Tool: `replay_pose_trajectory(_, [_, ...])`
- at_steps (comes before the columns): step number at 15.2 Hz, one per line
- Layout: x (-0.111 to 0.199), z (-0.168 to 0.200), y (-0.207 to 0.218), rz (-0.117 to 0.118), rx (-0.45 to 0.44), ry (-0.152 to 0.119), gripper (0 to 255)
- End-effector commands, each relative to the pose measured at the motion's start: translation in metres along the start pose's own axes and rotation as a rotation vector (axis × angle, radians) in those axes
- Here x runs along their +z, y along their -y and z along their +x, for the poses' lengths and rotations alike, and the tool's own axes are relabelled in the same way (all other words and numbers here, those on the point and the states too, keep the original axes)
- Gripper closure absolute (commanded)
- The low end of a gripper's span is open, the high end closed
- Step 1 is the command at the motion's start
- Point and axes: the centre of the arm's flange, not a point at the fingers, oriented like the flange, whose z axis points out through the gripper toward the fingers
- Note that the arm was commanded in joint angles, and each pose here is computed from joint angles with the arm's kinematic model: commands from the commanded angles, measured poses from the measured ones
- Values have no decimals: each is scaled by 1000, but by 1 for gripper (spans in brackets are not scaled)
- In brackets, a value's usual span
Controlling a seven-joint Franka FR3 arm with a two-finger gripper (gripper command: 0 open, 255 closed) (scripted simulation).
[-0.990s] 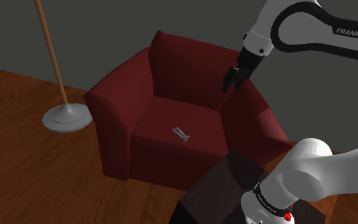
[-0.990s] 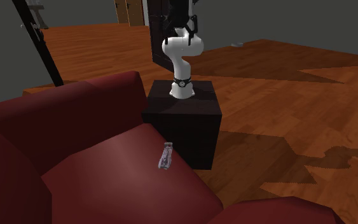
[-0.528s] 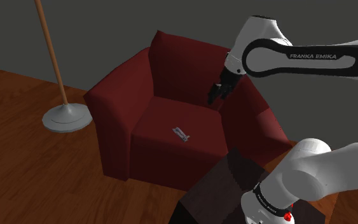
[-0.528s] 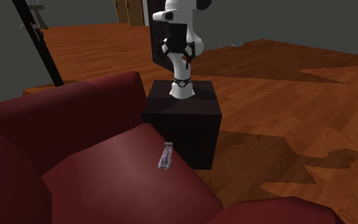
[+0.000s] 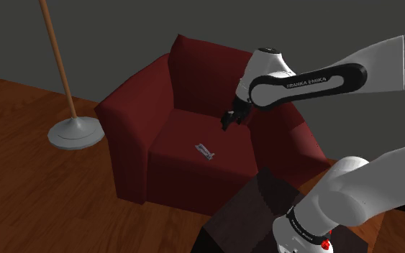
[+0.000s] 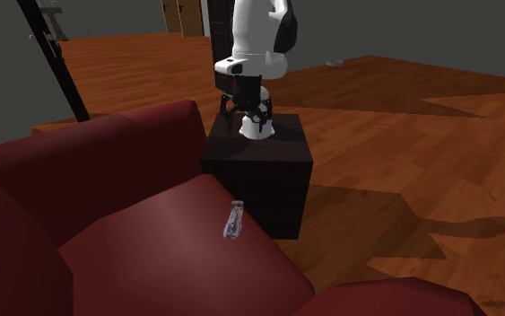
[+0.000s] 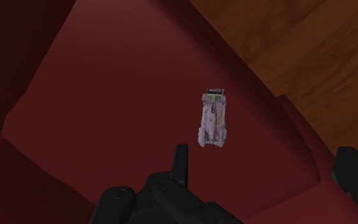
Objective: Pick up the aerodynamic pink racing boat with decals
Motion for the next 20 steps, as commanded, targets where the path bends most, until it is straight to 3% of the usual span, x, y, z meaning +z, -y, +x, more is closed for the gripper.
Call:
replay_pose_trajectory(1, [29,9,1,-6,2,0,0])
replay_pose_trajectory(17, [231,72,3,-54,17,14,0])
replay_pose_trajectory(20, [254,74,3,-57,18,15,0])
